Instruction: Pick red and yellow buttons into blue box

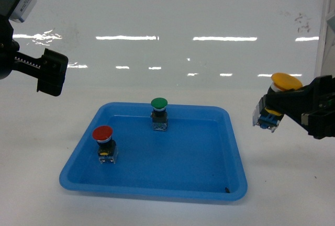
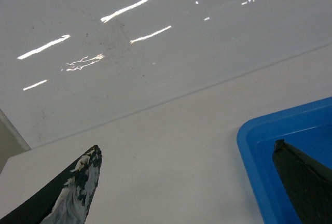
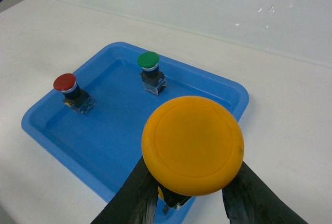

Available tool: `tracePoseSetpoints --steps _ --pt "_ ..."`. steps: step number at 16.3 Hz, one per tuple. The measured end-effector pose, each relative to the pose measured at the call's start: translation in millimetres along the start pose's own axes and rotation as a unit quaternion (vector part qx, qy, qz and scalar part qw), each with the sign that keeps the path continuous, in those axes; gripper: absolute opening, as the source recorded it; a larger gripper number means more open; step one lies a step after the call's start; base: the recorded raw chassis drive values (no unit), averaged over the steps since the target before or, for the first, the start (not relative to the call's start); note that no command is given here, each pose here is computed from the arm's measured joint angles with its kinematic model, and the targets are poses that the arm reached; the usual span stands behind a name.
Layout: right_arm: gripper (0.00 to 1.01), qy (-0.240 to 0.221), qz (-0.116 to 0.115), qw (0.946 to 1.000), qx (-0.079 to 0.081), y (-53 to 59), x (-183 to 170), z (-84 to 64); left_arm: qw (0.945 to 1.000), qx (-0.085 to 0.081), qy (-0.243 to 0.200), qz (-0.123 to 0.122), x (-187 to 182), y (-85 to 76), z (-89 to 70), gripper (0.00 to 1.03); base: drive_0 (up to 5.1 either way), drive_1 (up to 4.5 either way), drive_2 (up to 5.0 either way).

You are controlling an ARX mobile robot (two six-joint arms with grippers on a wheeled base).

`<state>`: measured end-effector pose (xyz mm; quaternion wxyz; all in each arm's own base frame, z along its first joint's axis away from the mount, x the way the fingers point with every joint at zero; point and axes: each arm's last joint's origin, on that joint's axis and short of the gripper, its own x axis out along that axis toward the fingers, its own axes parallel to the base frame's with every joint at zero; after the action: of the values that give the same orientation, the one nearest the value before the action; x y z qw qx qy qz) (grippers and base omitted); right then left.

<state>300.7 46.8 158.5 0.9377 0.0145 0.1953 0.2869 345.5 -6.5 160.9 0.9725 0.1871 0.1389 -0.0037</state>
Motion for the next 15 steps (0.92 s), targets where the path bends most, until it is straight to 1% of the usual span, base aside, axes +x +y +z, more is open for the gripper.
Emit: tracePoseSetpoints --steps 1,2,3,5,6,8,9,10,11,13,14,15 --pt "0.28 -0.004 -0.002 1.0000 0.003 2.4 -7.0 2.1 1.0000 0.000 0.000 0.000 0.0 0.0 0.0 0.98 0.0 0.00 0.0" --pt "0.28 -0.011 -0.009 0.9999 0.003 3.5 -14.5 1.4 1.0000 0.000 0.000 0.000 0.0 0.0 0.0 0.98 0.0 0.00 0.0" --pt "0.28 -0.011 -0.022 0.9997 0.007 1.5 -23.0 -1.3 1.0000 0.000 0.000 0.000 0.1 -0.1 -0.1 0.98 0.0 0.00 0.0" --pt "0.28 -0.011 -0.054 0.9984 0.015 -11.0 -34.0 -6.0 1.0000 0.000 0.000 0.000 0.1 0.0 -0.1 0.98 0.0 0.00 0.0" --pt "0.28 -0.007 -0.073 0.9971 0.020 -19.8 -39.4 -9.5 1.0000 0.000 0.000 0.000 0.1 -0.1 -0.1 0.98 0.0 0.00 0.0" --pt "0.28 -0.003 -0.100 0.9947 0.022 -33.6 -48.9 -14.4 1.0000 0.000 0.000 0.000 0.1 0.0 -0.1 0.98 0.0 0.00 0.0" --pt "0.28 -0.002 -0.111 0.9936 0.023 -38.9 -52.3 -15.8 1.0000 0.000 0.000 0.000 0.1 0.0 -0.1 0.98 0.0 0.00 0.0" --pt "0.28 -0.001 -0.116 0.9930 0.022 -41.9 -53.7 -17.2 1.0000 0.000 0.000 0.000 0.1 0.0 -0.1 0.98 0.0 0.00 0.0" --pt "0.28 0.001 -0.119 0.9926 0.025 -43.2 -54.6 -18.0 1.0000 0.000 0.000 0.000 0.1 -0.1 -0.1 0.98 0.0 0.00 0.0" --pt "0.28 -0.001 -0.125 0.9919 0.022 -46.1 -57.3 -19.3 1.0000 0.000 0.000 0.000 0.1 0.0 -0.1 0.98 0.0 0.00 0.0" --pt "0.28 -0.001 -0.133 0.9909 0.023 -48.8 -60.0 -21.2 1.0000 0.000 0.000 0.000 0.1 0.0 -0.1 0.98 0.0 0.00 0.0" --pt "0.28 0.000 -0.145 0.9891 0.025 -53.1 -64.6 -24.2 1.0000 0.000 0.000 0.000 0.0 0.0 0.0 0.98 0.0 0.00 0.0"
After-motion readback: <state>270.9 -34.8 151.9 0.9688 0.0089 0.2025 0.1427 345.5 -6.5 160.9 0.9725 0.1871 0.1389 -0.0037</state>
